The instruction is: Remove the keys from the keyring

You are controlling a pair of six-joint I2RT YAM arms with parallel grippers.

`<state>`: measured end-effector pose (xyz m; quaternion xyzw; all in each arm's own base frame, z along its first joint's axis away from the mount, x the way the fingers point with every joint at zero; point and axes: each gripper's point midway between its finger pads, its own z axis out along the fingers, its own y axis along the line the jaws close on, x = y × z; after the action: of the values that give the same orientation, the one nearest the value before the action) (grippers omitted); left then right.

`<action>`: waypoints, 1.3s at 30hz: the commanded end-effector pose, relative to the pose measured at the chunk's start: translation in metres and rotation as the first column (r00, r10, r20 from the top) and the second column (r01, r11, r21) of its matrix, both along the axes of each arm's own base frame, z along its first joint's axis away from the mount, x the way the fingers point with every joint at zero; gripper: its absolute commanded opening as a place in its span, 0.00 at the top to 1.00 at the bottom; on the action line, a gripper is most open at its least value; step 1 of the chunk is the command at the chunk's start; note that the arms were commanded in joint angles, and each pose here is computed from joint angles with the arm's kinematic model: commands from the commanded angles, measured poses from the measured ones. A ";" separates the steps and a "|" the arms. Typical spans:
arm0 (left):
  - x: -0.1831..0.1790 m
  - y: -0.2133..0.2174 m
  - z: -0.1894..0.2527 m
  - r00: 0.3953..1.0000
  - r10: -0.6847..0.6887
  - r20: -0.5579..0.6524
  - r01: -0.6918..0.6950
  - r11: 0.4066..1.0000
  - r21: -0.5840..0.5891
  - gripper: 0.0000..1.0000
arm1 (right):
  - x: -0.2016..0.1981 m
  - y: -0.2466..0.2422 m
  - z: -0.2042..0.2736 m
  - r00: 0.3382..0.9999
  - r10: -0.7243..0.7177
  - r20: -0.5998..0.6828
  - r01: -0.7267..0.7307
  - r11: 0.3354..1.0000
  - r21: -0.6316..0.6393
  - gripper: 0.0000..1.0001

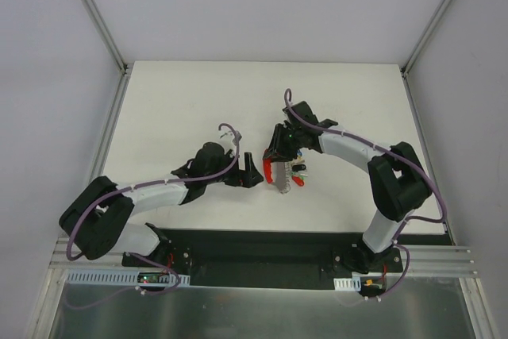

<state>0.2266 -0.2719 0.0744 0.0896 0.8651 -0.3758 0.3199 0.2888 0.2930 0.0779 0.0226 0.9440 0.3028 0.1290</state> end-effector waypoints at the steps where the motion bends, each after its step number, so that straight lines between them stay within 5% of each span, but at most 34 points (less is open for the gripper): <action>1: 0.018 -0.034 0.024 0.994 -0.051 0.092 0.060 0.994 -0.089 0.13 | 0.005 0.022 0.046 0.998 -0.006 0.065 -0.002 0.992 0.123 0.83; 10: 0.025 -0.060 0.019 0.993 -0.102 0.067 0.111 0.983 -0.144 0.25 | -0.003 0.027 0.059 0.997 -0.005 0.076 -0.007 0.988 0.156 0.83; 14: 0.021 -0.067 0.021 0.989 -0.134 0.056 0.142 0.973 -0.181 0.47 | -0.004 0.027 0.063 0.997 -0.007 0.082 -0.007 0.986 0.164 0.82; 15: 0.019 -0.068 0.022 0.988 -0.143 0.059 0.152 0.971 -0.184 0.63 | -0.004 0.028 0.065 0.996 0.000 0.090 -0.015 0.986 0.165 0.81; 19: 0.010 -0.066 0.043 0.975 -0.202 0.096 0.216 0.962 -0.169 0.99 | 0.001 0.017 0.079 0.987 0.025 0.159 -0.045 0.992 0.121 0.73; 23: -0.002 -0.059 0.059 0.956 -0.277 0.100 0.287 0.953 -0.101 1.00 | 0.006 -0.014 0.103 0.962 0.024 0.271 -0.042 0.997 0.060 0.52; 30: -0.023 -0.049 0.107 0.902 -0.399 0.165 0.411 0.911 -0.043 1.00 | 0.000 -0.072 0.153 0.824 0.059 0.563 -0.020 0.997 -0.074 0.37; 33: -0.023 -0.045 0.140 0.862 -0.434 0.262 0.449 0.893 0.004 1.00 | -0.015 -0.083 0.176 0.713 0.094 0.695 -0.066 0.996 -0.067 0.36; 35: -0.028 -0.036 0.140 0.846 -0.470 0.254 0.471 0.880 0.059 1.00 | -0.028 -0.088 0.207 0.583 0.086 0.808 -0.102 0.994 -0.032 0.35; 39: -0.036 -0.032 0.170 0.800 -0.514 0.309 0.515 0.853 0.086 1.00 | -0.054 -0.099 0.196 0.449 0.113 0.886 -0.158 0.986 -0.046 0.35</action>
<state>0.2070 -0.3112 0.2092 0.3150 0.7799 -0.4301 0.3280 0.2441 0.1983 0.2693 -0.1472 0.7887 0.3101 0.5100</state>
